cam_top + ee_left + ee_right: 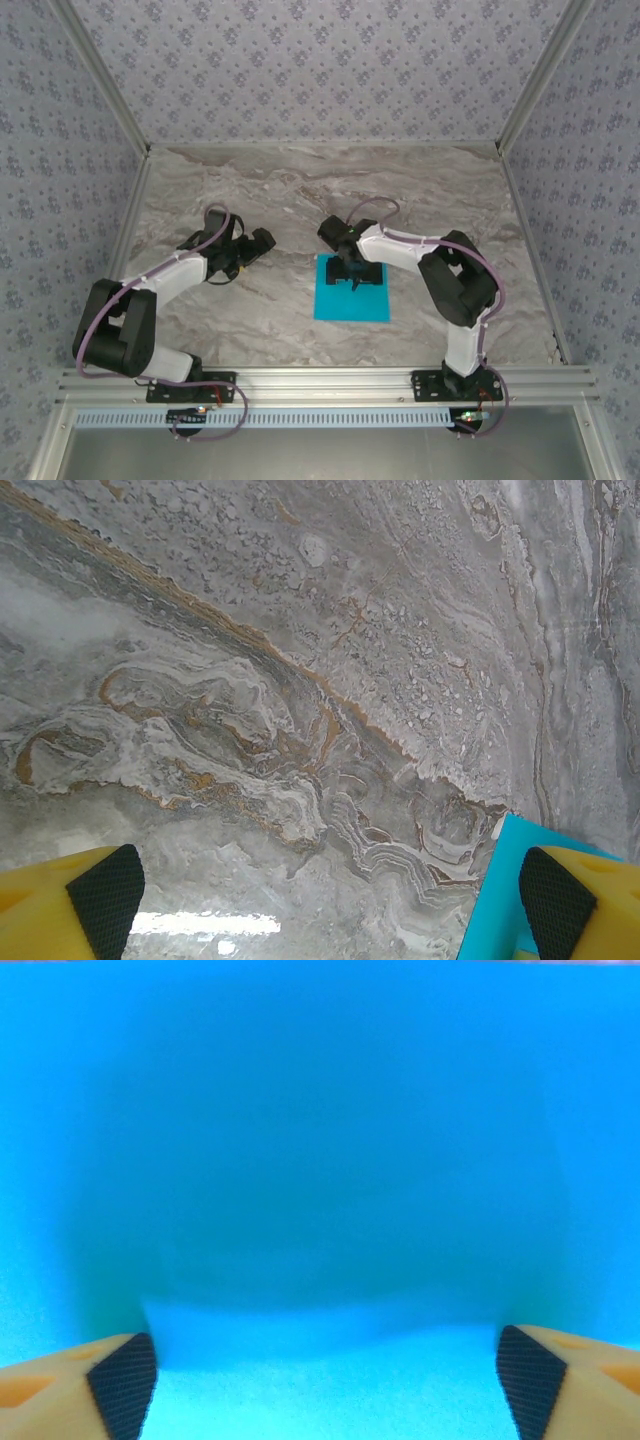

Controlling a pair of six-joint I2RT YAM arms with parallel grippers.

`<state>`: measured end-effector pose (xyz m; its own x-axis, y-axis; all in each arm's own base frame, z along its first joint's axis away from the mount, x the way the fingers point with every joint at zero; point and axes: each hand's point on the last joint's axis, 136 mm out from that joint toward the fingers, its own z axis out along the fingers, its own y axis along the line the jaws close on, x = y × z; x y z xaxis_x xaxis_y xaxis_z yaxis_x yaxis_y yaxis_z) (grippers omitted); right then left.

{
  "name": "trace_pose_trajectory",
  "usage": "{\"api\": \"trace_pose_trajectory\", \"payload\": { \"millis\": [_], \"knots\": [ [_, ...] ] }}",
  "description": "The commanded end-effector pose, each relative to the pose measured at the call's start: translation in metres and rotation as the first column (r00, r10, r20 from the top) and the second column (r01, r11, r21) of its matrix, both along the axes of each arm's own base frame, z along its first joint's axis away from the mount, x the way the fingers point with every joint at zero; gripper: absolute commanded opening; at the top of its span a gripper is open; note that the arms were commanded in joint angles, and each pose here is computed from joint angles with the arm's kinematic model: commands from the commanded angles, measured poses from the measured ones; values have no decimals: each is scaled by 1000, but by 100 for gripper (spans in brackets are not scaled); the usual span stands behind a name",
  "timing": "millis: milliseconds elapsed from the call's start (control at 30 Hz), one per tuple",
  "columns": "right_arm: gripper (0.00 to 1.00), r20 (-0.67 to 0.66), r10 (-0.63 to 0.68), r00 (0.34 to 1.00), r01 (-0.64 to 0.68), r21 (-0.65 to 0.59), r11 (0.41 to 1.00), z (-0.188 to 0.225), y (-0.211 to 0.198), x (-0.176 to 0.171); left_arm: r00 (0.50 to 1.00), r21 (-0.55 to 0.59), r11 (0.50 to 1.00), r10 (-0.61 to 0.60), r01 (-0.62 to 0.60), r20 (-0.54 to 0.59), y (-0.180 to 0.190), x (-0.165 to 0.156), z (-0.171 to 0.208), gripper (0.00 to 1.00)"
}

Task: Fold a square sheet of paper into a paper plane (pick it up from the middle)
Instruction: First fold in half a square sheet of paper at the center of the table.

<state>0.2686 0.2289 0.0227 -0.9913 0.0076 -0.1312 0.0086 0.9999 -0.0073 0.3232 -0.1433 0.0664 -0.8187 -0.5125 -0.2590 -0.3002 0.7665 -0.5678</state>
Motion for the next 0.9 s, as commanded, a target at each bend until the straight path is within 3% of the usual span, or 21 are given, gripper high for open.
{"api": "trace_pose_trajectory", "payload": {
  "millis": [0,300,400,533,633,733,867],
  "knots": [
    [99,9,-9,1000,10,-26,1000,21,-5,-7,1000,-3,1000,-7,7,-2,-3,-2,4,99],
    [97,-123,-59,991,58,-15,998,-24,-3,-39,1000,-8,1000,-13,13,-6,-5,-4,2,99],
    [90,-144,-75,987,70,-40,997,-34,-9,-43,1000,-14,1000,-15,15,-7,-6,-5,2,99],
    [67,-115,-102,988,99,-34,995,-37,-13,-38,1000,-36,999,-19,18,-3,-8,-6,6,99],
    [58,-39,-111,993,112,28,993,-20,-7,-24,1000,-68,997,-26,26,3,-13,-7,10,99],
    [44,40,-91,995,84,145,986,6,9,-7,999,-111,993,-38,40,14,-19,-7,16,99],
    [10,110,-35,993,-9,377,926,41,42,11,998,-195,979,-50,55,32,-27,-4,25,99]
  ]
}}
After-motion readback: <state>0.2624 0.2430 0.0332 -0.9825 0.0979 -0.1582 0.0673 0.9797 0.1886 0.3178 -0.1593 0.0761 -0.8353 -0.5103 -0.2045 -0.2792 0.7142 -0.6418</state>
